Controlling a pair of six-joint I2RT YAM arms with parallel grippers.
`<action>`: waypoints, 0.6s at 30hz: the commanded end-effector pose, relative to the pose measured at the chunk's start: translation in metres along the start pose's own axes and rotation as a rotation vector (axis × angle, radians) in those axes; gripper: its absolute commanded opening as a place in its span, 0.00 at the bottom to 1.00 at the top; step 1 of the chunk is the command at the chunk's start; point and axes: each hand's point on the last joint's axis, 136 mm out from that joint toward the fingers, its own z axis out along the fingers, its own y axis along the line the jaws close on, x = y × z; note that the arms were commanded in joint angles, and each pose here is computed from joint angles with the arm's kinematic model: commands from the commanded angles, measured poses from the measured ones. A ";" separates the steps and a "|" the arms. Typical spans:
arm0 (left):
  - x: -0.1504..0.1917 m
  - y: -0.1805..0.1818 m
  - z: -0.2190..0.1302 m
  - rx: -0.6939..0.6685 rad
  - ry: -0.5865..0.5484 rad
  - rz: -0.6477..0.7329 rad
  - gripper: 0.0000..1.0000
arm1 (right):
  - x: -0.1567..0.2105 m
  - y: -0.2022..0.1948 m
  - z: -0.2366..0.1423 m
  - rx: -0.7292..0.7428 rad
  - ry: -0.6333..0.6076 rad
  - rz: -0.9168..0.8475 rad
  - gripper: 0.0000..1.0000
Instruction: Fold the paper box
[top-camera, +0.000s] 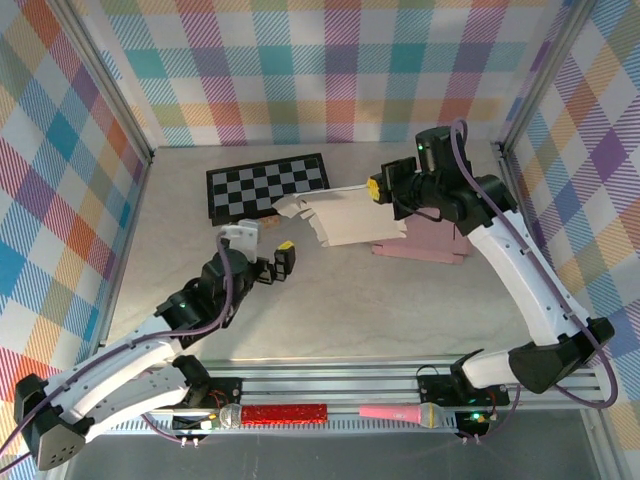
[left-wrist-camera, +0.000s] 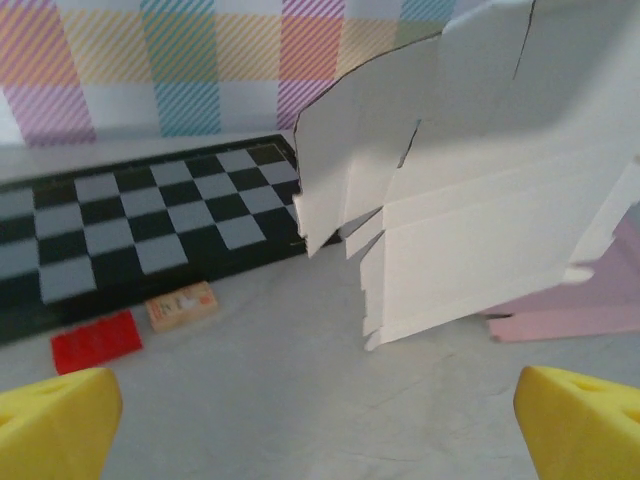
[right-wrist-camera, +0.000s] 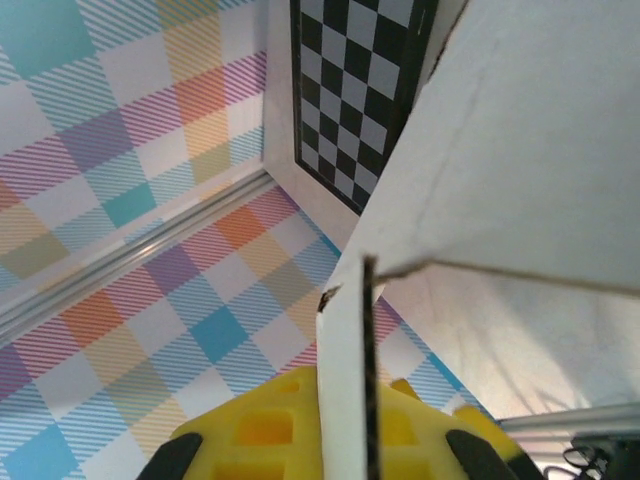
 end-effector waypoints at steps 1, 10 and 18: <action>-0.023 0.010 0.014 -0.013 -0.090 0.140 1.00 | 0.013 -0.002 -0.005 0.024 0.102 -0.049 0.00; -0.027 0.006 0.045 0.045 -0.063 0.228 0.99 | 0.009 -0.007 -0.007 0.045 0.174 -0.052 0.00; -0.035 0.004 0.062 0.039 -0.046 0.262 0.77 | 0.004 -0.011 -0.005 0.064 0.193 -0.039 0.00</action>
